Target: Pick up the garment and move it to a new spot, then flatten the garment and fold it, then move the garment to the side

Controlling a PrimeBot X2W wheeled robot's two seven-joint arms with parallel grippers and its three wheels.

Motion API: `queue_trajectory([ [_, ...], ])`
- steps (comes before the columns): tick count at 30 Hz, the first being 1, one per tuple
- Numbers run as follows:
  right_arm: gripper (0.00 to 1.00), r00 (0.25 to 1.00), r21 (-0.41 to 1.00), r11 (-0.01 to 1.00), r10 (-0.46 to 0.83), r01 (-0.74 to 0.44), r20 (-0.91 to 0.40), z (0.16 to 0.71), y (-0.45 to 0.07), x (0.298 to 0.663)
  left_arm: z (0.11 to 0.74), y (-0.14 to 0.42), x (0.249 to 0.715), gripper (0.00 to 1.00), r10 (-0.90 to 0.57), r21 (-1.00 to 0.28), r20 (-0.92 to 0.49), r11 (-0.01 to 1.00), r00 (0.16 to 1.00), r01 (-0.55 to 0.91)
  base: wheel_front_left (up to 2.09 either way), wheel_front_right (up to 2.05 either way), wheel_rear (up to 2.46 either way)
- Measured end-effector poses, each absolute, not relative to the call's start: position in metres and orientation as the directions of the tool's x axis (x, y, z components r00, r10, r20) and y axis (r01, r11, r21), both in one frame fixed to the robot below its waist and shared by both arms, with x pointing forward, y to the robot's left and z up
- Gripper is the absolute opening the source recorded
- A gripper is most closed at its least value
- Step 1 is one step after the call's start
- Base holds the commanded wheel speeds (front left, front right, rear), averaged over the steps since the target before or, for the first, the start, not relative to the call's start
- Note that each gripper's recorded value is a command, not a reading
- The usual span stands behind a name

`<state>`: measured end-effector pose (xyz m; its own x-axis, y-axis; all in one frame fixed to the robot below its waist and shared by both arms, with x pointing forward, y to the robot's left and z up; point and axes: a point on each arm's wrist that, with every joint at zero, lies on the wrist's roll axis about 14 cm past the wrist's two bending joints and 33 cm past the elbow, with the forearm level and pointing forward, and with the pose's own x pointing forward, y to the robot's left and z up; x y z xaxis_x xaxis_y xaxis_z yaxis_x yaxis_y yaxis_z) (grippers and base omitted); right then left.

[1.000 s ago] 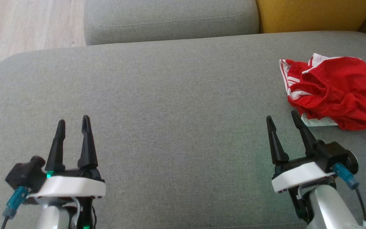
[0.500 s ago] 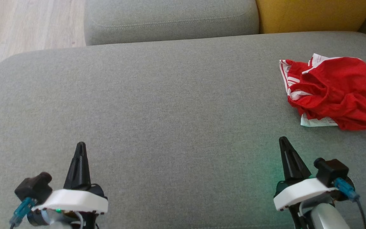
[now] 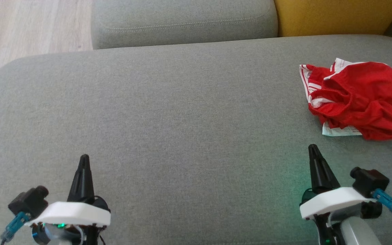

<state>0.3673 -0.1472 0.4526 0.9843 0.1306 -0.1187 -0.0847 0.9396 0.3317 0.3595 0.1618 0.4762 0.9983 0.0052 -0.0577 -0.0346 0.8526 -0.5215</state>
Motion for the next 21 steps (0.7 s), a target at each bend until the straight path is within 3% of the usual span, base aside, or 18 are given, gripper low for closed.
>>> queue_trajectory([
  [21, 0.0, 0.989, 0.554, 0.833, 0.07, 0.014, -0.129, 0.455, -0.162, 0.37, 0.471, 0.168, 0.362, 0.0, 0.011, -0.684, -0.104, 0.725, 0.995, -0.08, 0.0, 0.0, 0.0],
])
